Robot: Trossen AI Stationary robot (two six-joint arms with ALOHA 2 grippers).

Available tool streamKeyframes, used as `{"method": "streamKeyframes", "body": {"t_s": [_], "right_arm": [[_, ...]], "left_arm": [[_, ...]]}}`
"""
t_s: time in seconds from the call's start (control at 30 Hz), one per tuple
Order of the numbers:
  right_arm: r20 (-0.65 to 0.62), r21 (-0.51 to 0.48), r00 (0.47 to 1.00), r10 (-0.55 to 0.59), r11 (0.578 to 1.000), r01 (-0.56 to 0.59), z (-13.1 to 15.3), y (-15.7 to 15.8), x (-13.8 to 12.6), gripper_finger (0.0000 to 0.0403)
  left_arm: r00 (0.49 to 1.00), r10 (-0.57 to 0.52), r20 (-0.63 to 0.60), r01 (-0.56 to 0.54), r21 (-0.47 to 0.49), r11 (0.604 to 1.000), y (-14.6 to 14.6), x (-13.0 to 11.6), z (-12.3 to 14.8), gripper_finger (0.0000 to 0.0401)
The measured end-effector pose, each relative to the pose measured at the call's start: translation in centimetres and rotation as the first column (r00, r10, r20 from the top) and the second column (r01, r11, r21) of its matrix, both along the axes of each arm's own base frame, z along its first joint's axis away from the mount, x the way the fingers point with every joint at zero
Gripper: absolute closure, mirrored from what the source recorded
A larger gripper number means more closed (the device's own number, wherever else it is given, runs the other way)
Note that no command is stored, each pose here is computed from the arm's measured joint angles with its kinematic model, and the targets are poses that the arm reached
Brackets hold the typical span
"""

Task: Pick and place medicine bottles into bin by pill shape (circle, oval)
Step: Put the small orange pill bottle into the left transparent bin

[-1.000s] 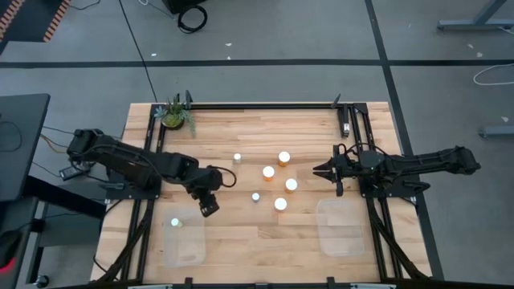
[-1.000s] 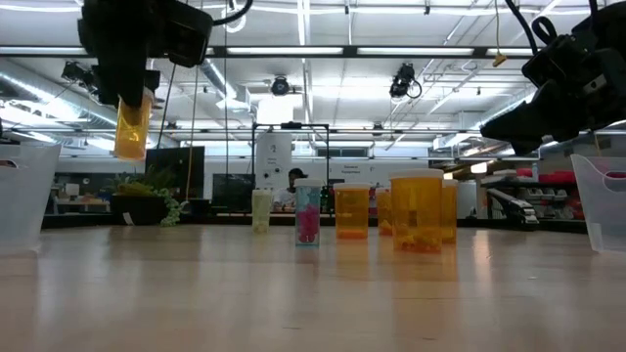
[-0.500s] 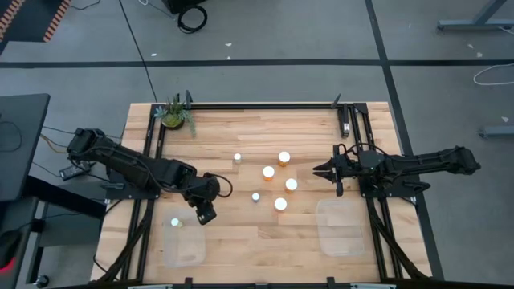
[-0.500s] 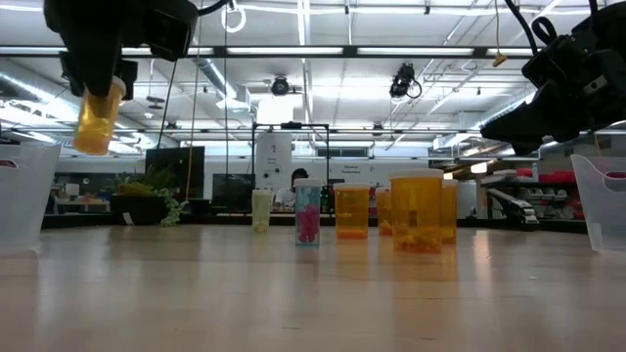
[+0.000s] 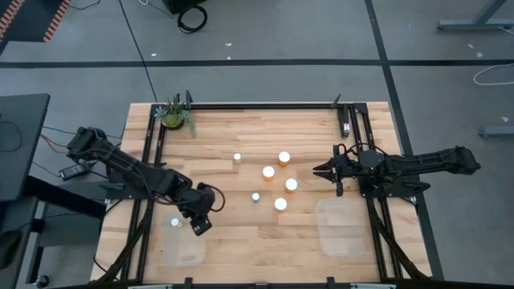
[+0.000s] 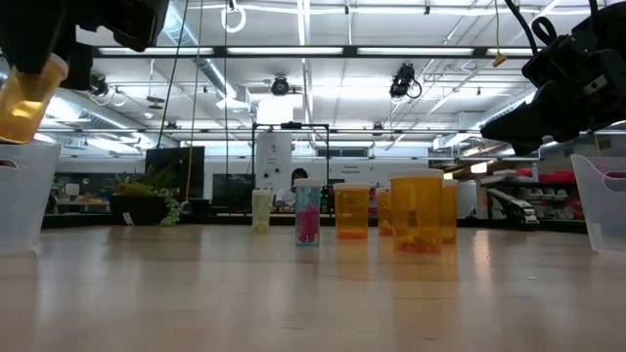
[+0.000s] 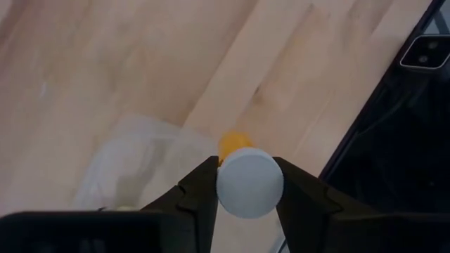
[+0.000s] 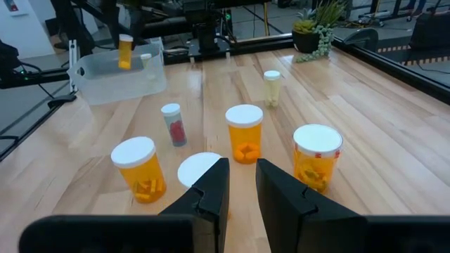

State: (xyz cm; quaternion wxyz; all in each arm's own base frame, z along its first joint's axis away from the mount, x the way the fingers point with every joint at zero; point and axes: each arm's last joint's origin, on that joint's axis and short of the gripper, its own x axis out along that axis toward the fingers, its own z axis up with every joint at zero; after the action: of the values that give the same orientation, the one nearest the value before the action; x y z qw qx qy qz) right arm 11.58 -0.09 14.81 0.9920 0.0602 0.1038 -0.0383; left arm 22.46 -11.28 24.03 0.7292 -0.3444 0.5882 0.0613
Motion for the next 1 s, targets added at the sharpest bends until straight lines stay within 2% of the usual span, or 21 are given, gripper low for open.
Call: {"method": "streamKeyframes", "body": {"t_s": [0.27, 0.5, 0.77, 1.0], "right_arm": [[0.0, 0.0, 1.0, 0.0, 1.0, 0.0, 0.0, 0.0, 0.0, 0.0324], [0.0, 0.0, 1.0, 0.0, 1.0, 0.0, 0.0, 0.0, 0.0, 0.0324], [0.0, 0.0, 1.0, 0.0, 1.0, 0.0, 0.0, 0.0, 0.0, 0.0324], [0.0, 0.0, 1.0, 0.0, 1.0, 0.0, 0.0, 0.0, 0.0, 0.0324]], "left_arm": [[1.0, 0.013, -0.021, -0.013, -0.016, 1.0, -1.2, -0.6, 0.0, 0.0275], [0.998, 0.042, -0.046, -0.042, -0.012, 0.999, -2.1, -1.3, -0.1, 0.0264], [0.991, 0.114, -0.075, -0.111, 0.043, 0.993, -2.6, -2.1, -0.3, 0.0274], [0.986, 0.155, -0.066, -0.15, 0.072, 0.986, -3.2, -2.7, -0.3, 0.0264]]}}
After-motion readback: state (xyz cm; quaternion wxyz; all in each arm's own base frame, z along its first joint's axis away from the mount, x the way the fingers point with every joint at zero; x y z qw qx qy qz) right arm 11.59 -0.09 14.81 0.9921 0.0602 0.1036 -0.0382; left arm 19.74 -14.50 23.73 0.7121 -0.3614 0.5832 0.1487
